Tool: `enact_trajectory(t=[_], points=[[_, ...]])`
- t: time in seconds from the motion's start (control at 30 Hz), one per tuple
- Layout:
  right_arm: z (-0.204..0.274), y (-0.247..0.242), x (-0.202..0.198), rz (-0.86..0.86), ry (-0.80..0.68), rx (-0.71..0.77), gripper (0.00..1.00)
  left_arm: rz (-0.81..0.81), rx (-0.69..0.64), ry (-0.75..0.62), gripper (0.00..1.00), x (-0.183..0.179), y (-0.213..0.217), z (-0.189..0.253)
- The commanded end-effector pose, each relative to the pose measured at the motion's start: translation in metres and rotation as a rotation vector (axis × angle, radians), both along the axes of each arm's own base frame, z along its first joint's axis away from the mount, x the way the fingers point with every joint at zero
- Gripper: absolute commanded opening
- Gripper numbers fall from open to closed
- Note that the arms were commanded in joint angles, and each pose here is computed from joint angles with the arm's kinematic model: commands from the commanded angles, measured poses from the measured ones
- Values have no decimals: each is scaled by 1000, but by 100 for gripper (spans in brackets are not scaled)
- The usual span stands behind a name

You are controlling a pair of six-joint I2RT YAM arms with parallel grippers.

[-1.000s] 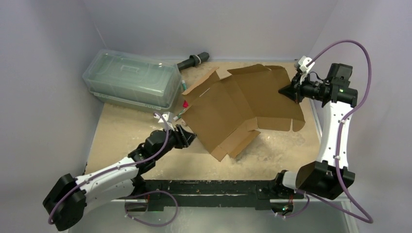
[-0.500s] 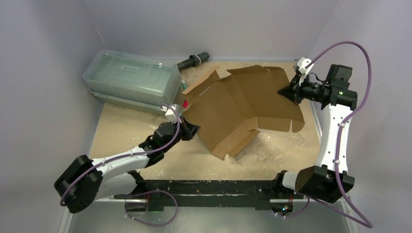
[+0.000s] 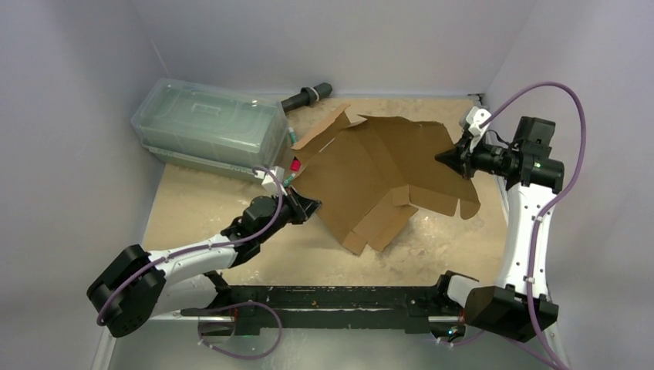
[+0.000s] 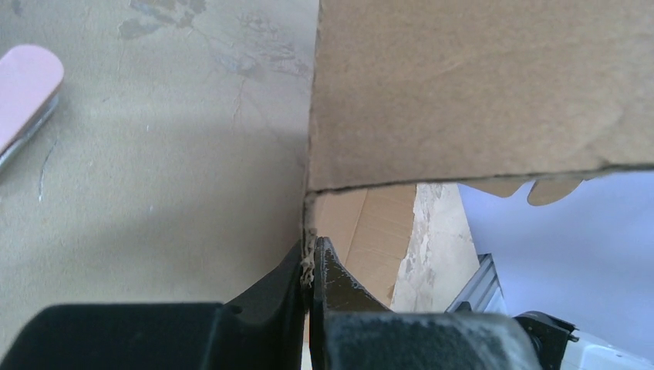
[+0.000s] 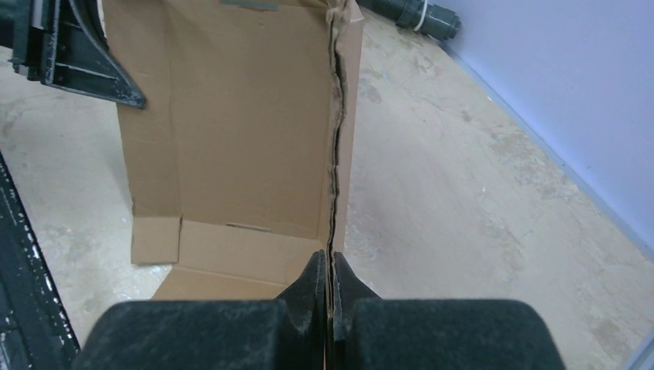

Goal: Fold the paper box

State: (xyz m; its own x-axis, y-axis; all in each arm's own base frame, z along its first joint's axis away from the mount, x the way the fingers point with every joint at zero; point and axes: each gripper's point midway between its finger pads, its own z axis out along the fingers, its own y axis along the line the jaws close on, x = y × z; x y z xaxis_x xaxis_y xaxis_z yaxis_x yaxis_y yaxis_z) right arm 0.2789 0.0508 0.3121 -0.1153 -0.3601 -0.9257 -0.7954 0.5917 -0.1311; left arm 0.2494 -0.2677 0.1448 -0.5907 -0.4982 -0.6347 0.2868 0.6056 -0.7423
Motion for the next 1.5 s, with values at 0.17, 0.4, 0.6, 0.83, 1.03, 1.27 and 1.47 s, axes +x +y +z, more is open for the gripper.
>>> enact_trajectory(t=[0.17,0.4,0.6,0.83,1.03,1.27,1.47], points=[[4,16,-13,85,-46,37,0,2,-105,3,0,-3,-2,16],[0,17,-14,94,-36,34,0,-17,-102,8,0,-3,-7,14],[-1,17,-14,93,-33,32,0,-14,-107,13,0,-4,-6,13],[-5,23,-16,117,-27,20,0,10,-132,58,0,-4,-4,6],[-4,32,-13,129,-33,-27,0,19,-177,134,0,-4,-9,2],[16,44,-1,126,-60,-73,0,46,-223,245,0,-1,-16,-5],[26,51,4,91,-73,-97,0,52,-221,296,0,4,-24,-11]])
